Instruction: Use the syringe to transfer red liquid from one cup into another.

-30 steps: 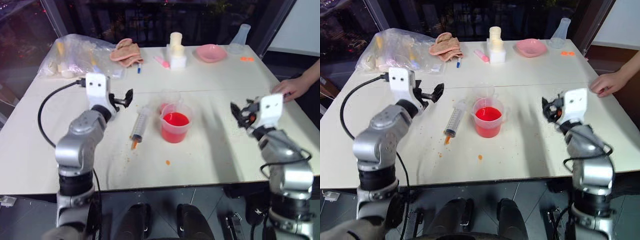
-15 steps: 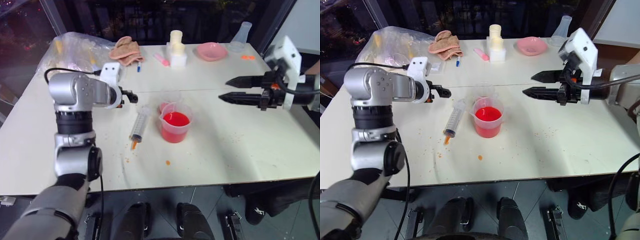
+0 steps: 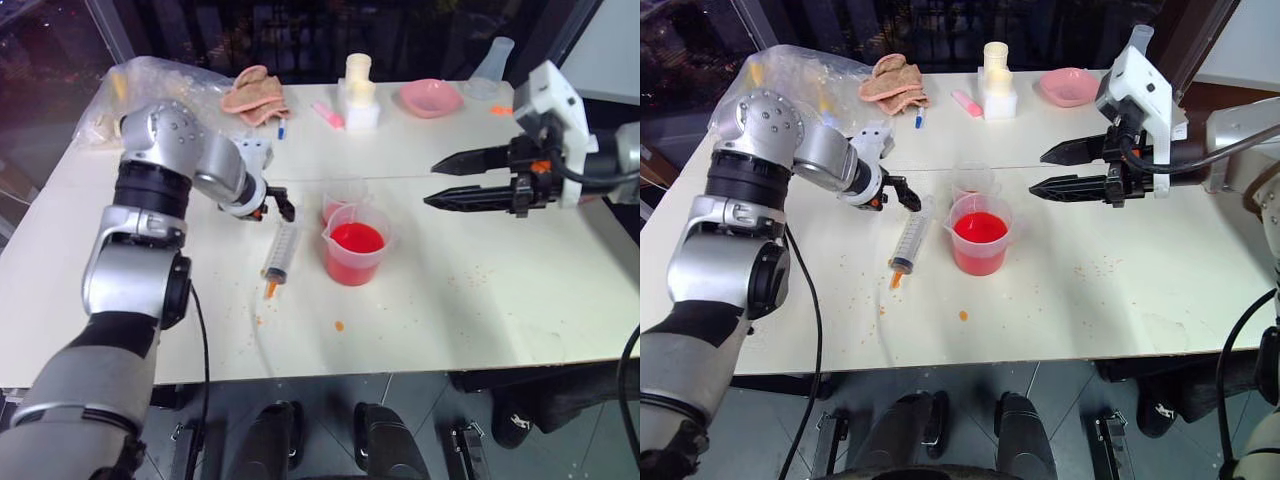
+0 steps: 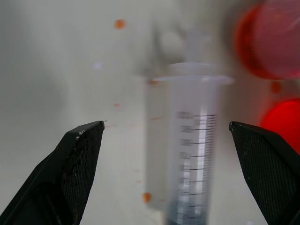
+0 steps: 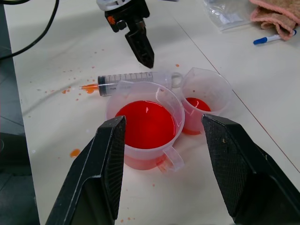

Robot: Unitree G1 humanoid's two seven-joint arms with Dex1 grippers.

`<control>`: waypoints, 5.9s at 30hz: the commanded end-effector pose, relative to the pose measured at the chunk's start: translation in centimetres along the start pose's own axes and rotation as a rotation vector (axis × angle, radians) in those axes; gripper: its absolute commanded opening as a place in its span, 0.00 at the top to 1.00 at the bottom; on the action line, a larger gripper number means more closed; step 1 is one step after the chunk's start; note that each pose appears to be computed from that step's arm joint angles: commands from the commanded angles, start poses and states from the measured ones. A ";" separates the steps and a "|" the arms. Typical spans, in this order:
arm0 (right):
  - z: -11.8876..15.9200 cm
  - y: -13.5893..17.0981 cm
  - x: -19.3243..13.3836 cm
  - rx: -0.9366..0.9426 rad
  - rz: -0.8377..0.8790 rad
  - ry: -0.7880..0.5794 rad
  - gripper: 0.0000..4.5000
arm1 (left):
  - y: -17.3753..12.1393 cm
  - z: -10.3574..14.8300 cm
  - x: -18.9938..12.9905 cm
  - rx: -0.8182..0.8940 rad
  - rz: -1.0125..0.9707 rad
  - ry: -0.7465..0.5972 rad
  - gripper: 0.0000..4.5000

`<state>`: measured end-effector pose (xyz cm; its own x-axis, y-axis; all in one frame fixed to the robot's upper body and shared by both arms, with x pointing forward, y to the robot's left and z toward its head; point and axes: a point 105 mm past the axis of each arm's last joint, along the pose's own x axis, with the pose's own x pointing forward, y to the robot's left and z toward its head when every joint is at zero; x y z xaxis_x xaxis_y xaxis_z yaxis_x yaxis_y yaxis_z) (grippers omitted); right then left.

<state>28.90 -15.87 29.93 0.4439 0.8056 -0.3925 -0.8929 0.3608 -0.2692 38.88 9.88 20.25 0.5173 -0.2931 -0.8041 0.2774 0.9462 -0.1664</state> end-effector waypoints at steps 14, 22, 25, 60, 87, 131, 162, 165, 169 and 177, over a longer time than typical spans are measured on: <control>1.6 0.3 -0.5 -0.062 -0.028 -0.030 0.41 | -3.2 -1.1 2.0 0.019 0.056 0.069 0.01; 1.6 0.4 -0.5 -0.050 -0.046 -0.032 0.41 | -2.4 -2.3 3.8 -0.029 0.146 0.088 0.01; 1.5 0.5 -0.6 -0.045 -0.054 -0.029 0.41 | -2.4 -2.4 4.2 -0.041 0.164 0.086 0.01; 0.7 -0.4 -1.3 -0.035 -0.229 -0.136 0.41 | -10.1 8.3 -17.4 0.232 -0.823 -1.242 0.67; 2.5 0.7 -0.8 0.260 -0.345 -0.439 0.41 | -11.9 -0.8 -3.0 0.612 -0.902 -1.187 0.67; 3.2 -0.1 4.7 0.332 -0.348 -0.479 0.99 | -11.5 -2.4 -1.5 0.568 -0.857 -1.155 0.67; 6.1 -1.3 1.9 0.233 -0.388 -0.520 0.99 | -11.7 -4.5 2.2 0.562 -0.850 -1.093 0.67; 6.2 -1.3 1.7 0.229 -0.391 -0.521 0.99 | -11.7 -4.5 2.2 0.561 -0.848 -1.094 0.67; 6.2 -1.3 1.6 0.223 -0.393 -0.523 0.99 | -11.7 -4.6 2.3 0.556 -0.845 -1.094 0.67; 6.5 -1.3 1.5 0.215 -0.389 -0.531 0.99 | -11.6 -4.6 2.5 0.550 -0.836 -1.094 0.67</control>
<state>30.97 -10.68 30.92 0.6696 0.7421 0.0304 -0.7415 0.6703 -0.0297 33.72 -0.34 19.68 0.3416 -0.8735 0.3469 0.9153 0.3930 0.0884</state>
